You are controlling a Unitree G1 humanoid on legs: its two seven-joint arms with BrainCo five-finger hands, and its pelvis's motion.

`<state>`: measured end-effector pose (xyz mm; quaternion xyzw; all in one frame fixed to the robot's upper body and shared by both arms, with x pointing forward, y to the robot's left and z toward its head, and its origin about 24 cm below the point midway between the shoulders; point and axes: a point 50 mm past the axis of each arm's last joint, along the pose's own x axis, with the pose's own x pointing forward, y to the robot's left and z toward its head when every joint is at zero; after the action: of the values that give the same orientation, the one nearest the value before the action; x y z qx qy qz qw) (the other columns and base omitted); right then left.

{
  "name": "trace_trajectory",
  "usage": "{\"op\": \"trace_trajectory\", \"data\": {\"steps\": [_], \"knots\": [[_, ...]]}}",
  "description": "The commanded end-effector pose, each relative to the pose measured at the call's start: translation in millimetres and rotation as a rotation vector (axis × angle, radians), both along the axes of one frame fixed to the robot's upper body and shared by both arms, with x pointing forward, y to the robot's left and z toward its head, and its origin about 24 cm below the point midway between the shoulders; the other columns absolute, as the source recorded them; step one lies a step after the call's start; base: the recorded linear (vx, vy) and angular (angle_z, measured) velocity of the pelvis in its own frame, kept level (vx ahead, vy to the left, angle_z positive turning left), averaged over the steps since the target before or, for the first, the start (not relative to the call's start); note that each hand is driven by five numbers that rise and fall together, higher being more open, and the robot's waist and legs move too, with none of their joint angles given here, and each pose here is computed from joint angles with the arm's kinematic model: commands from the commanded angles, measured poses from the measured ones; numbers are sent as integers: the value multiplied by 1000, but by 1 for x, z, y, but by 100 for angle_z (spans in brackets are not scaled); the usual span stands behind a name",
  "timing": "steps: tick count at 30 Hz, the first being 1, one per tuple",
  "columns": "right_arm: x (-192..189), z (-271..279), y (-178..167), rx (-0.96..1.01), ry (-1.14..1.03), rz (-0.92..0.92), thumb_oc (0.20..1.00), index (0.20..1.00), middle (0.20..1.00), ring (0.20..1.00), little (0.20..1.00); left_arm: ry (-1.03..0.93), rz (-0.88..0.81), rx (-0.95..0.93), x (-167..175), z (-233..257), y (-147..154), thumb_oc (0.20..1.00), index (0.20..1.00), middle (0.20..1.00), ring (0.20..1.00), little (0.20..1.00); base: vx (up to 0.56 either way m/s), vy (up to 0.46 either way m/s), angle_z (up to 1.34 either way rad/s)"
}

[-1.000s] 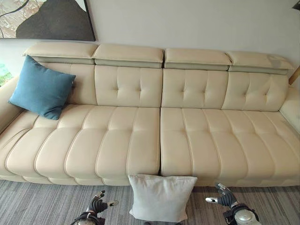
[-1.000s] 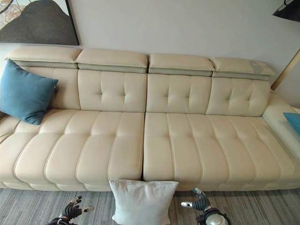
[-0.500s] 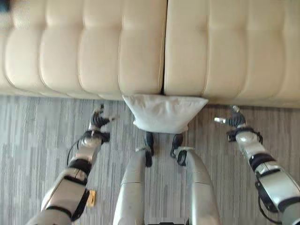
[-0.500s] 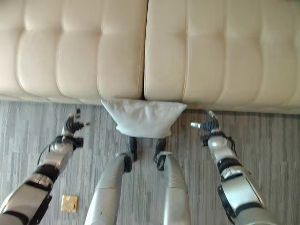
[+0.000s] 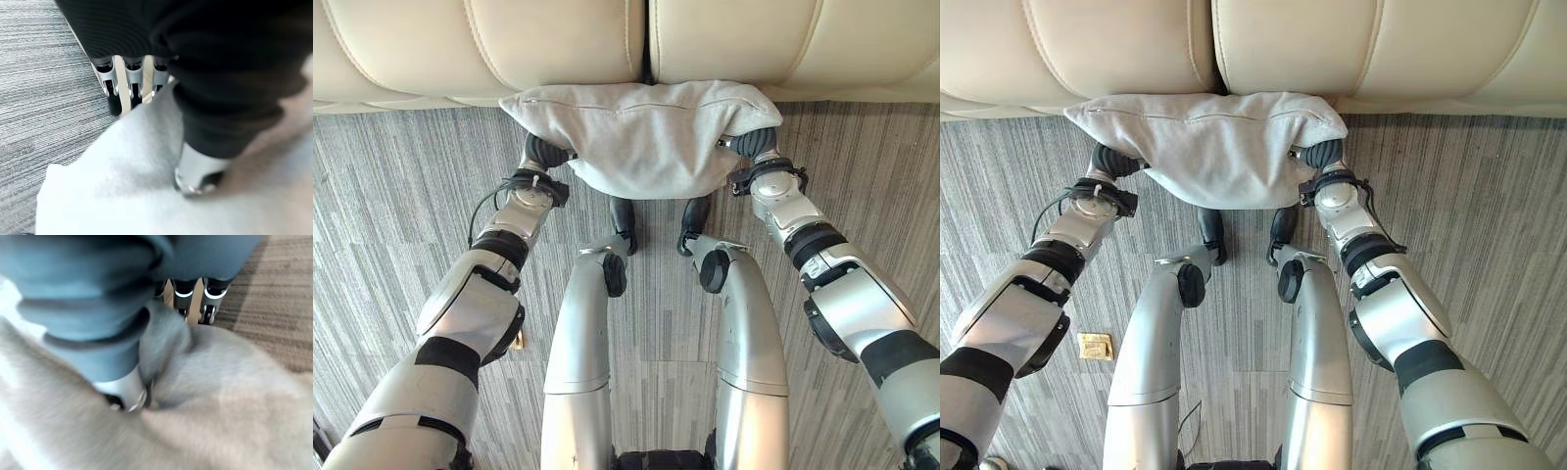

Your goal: Pick up all the scattered cushions and arrange them neatly on the sofa.

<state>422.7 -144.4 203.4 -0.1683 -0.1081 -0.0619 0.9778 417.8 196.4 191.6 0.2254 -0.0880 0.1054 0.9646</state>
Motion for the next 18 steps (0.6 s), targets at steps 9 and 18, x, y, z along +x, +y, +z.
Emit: {"op": "trace_trajectory", "data": {"steps": [9, 18], "knots": [[-45, -21, 55, 112, -198, 359, 200, 200, 200, 200, 200, -283, -266, -159, -39, -13, -55, 200, 200, 200, 200, 200, -3, -8, 3], [-106, -61, 45, 192, -202, 505, 200, 200, 200, 200, 200, -281, -389, -307, -99, -59, -64, 200, 200, 200, 200, 200, 62, -28, -6]]}}
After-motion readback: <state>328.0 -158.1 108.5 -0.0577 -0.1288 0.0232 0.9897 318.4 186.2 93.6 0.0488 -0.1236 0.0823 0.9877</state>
